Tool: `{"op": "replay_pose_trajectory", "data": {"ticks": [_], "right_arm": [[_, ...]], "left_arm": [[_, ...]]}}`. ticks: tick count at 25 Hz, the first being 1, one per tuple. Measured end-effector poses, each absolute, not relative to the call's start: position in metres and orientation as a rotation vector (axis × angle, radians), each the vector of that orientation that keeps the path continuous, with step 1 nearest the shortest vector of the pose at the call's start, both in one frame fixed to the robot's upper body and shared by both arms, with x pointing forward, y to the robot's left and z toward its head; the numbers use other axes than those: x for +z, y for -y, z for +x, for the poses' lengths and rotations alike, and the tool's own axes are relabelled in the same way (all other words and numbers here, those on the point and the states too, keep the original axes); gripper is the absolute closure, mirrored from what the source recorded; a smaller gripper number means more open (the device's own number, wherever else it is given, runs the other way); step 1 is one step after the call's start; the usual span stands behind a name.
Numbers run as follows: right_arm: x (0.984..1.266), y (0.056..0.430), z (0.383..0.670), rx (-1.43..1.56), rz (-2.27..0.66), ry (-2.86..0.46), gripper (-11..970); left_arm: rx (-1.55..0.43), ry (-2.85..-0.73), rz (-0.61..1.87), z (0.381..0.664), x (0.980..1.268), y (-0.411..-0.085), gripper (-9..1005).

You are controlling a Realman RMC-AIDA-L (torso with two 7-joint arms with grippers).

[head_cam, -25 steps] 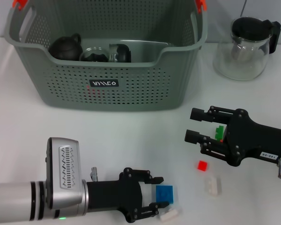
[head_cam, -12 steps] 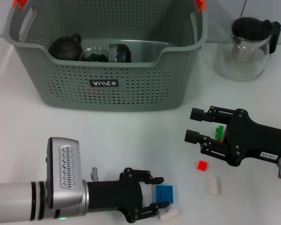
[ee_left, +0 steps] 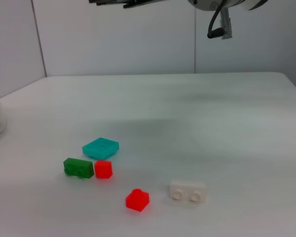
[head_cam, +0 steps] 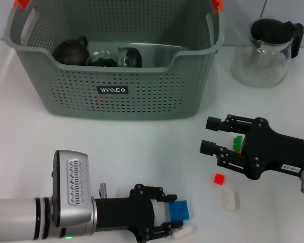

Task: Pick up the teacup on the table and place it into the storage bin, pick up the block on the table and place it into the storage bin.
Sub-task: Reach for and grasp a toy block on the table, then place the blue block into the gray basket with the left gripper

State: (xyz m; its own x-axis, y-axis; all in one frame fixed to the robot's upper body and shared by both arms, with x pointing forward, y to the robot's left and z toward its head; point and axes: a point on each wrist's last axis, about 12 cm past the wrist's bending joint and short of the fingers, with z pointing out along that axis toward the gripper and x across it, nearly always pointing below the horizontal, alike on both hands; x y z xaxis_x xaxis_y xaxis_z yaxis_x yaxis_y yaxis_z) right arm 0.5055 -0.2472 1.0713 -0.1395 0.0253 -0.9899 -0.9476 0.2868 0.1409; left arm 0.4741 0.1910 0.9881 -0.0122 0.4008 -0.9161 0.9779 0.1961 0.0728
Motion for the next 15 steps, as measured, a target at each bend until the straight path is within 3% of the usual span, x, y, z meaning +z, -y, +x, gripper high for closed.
{"op": "replay_pose_trajectory", "data": {"ticks": [9, 12, 15], "right_arm": [[1.0713, 0.2475, 0.5054, 1.09, -0.915, -1.433, 395], [1.0712, 0.2479, 0.5053, 1.09, -0.915, -1.434, 395], [1.0712, 0.2481, 0.5052, 1.089, -0.915, -1.434, 396]], "left_arm": [[-0.801, -1.569, 1.336, 0.4765, 0.9895, -0.1908, 516], [-0.805, -1.574, 1.33, 0.4769, 0.9899, -0.1913, 595], [-0.84, -1.586, 1.301, 0.4784, 0.9939, -0.1946, 592]]}}
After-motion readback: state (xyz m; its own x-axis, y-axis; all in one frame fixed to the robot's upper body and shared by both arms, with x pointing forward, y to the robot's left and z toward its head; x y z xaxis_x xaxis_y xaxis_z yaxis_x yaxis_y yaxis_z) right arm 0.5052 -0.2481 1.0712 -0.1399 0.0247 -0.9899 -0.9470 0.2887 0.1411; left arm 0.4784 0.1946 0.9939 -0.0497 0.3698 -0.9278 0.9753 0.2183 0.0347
